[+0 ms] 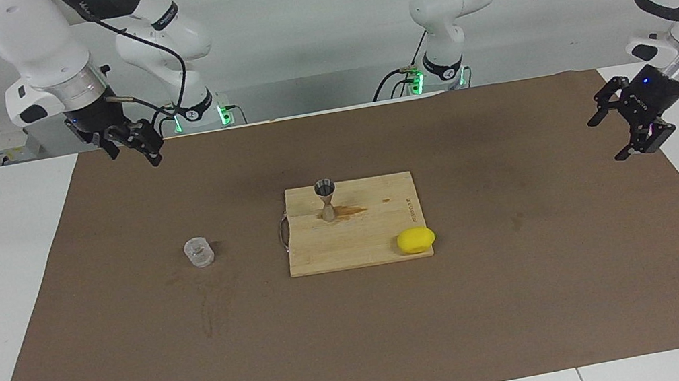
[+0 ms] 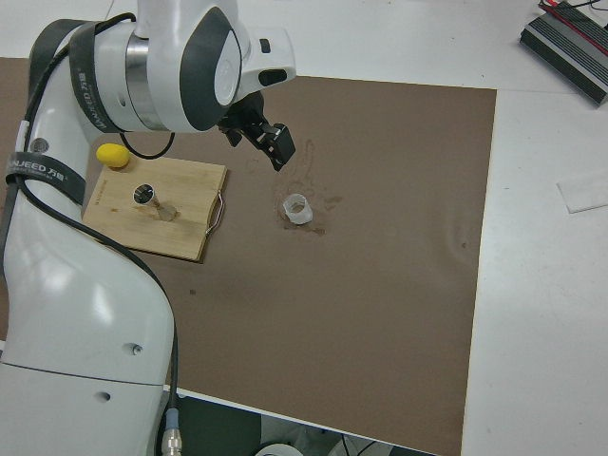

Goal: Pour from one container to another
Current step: 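Reach the right gripper toward the clear glass cup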

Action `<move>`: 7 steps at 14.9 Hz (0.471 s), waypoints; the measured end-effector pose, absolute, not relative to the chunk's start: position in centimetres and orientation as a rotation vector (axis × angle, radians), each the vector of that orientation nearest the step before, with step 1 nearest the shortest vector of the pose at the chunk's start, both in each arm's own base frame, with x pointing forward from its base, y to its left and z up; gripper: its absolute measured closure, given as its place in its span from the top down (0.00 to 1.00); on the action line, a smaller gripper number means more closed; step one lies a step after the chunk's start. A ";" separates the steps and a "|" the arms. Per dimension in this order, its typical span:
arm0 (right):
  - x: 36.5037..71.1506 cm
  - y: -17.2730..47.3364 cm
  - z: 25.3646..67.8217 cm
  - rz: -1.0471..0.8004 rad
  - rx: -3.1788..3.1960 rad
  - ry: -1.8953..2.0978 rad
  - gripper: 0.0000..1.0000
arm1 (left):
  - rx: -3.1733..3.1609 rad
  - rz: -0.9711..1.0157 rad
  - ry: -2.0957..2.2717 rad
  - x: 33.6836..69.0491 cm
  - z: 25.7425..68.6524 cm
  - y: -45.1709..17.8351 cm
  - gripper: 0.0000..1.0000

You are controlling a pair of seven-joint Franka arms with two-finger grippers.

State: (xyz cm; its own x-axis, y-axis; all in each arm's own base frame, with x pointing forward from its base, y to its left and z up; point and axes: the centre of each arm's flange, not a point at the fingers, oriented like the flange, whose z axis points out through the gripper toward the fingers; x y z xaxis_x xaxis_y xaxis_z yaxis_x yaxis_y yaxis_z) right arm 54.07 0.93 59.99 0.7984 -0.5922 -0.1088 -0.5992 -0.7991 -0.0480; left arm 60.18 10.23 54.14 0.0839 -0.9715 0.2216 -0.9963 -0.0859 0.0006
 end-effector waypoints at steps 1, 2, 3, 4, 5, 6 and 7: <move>54.4 -0.2 58.9 0.148 -2.830 1.087 0.95 | 2.280 0.220 -1.937 60.2 55.0 10.1 1.00; 54.8 -1.2 57.6 0.158 -2.776 1.179 0.95 | 2.363 0.202 -1.855 60.1 55.8 9.8 1.00; 55.0 -1.7 55.9 0.169 -2.740 1.250 0.95 | 2.443 0.172 -1.774 59.9 56.6 9.2 1.00; 55.3 -2.0 54.0 0.182 -2.707 1.313 0.95 | 2.513 0.141 -1.707 59.7 57.3 8.4 1.00; 55.6 -2.2 52.0 0.210 -2.659 1.385 0.95 | 2.581 0.118 -1.632 59.5 58.0 7.5 1.00; 55.9 -2.3 50.0 0.255 -2.600 1.453 0.95 | 2.651 0.104 -1.539 59.2 58.6 6.8 1.00; 56.3 -2.9 47.8 0.302 -2.545 1.513 0.97 | 2.724 0.095 -1.415 58.9 59.2 6.2 1.00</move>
